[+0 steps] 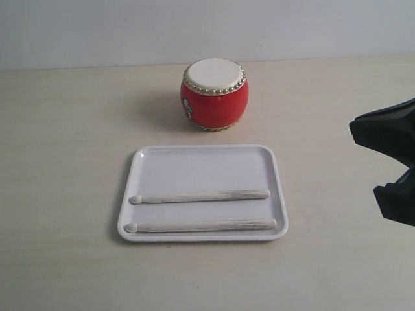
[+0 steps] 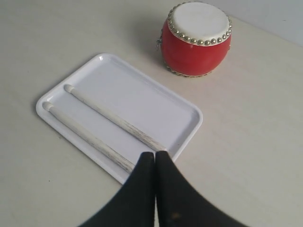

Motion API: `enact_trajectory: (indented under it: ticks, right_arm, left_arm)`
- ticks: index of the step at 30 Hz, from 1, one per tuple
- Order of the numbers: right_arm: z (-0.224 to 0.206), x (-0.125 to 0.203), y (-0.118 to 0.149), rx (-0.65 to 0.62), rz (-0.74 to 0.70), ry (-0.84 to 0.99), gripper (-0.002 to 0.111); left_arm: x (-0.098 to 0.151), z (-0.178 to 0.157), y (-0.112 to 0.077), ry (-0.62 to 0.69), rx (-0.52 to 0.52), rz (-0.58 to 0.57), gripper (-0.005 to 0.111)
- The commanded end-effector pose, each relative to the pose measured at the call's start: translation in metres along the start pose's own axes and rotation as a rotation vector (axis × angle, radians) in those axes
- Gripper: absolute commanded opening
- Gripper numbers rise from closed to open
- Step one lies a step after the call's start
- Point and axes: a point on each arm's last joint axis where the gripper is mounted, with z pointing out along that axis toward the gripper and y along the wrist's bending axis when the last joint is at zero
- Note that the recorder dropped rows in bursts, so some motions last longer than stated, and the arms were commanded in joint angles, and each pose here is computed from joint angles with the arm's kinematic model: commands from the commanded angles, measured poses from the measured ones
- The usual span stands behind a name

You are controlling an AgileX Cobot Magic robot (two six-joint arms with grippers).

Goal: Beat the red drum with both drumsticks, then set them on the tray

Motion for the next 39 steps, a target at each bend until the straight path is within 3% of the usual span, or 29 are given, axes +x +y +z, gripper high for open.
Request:
enact_trajectory:
  ticks: [1, 2, 4, 8, 11, 13, 17, 28, 39]
  right_arm:
    - [0.0, 0.001, 0.0, -0.002, 0.004, -0.006, 0.0]
    - [0.0, 0.001, 0.0, -0.002, 0.004, -0.006, 0.0]
    - [0.0, 0.001, 0.0, -0.001, 0.004, -0.004, 0.0]
    - [0.0, 0.001, 0.0, -0.002, 0.006, -0.003, 0.0]
    - [0.0, 0.001, 0.0, -0.005, 0.009, -0.002, 0.0]
    - [0.0, 0.001, 0.0, -0.005, 0.01, -0.002, 0.0]
    - [0.0, 0.001, 0.0, -0.005, 0.01, -0.002, 0.0]
    - [0.0, 0.001, 0.0, -0.005, 0.01, -0.002, 0.0]
    - [0.0, 0.001, 0.0, -0.005, 0.01, -0.002, 0.0]
  left_arm:
    - [0.014, -0.001, -0.006, 0.107, 0.094, 0.249, 0.0]
    - [0.022, -0.002, -0.006, 0.179, 0.106, 0.323, 0.0]
    - [0.034, -0.003, 0.002, 0.261, 0.055, 0.355, 0.0]
    - [0.056, -0.002, 0.018, 0.218, -0.065, 0.33, 0.0]
    - [0.063, -0.003, 0.02, 0.175, -0.077, 0.329, 0.0]
    - [0.07, -0.004, 0.021, 0.252, -0.07, 0.341, 0.0]
    - [0.07, -0.004, 0.021, 0.252, -0.07, 0.344, 0.0]
    - [0.07, -0.004, 0.021, 0.25, -0.093, 0.137, 0.0]
    - [0.07, -0.004, 0.021, 0.251, -0.098, 0.144, 0.0]
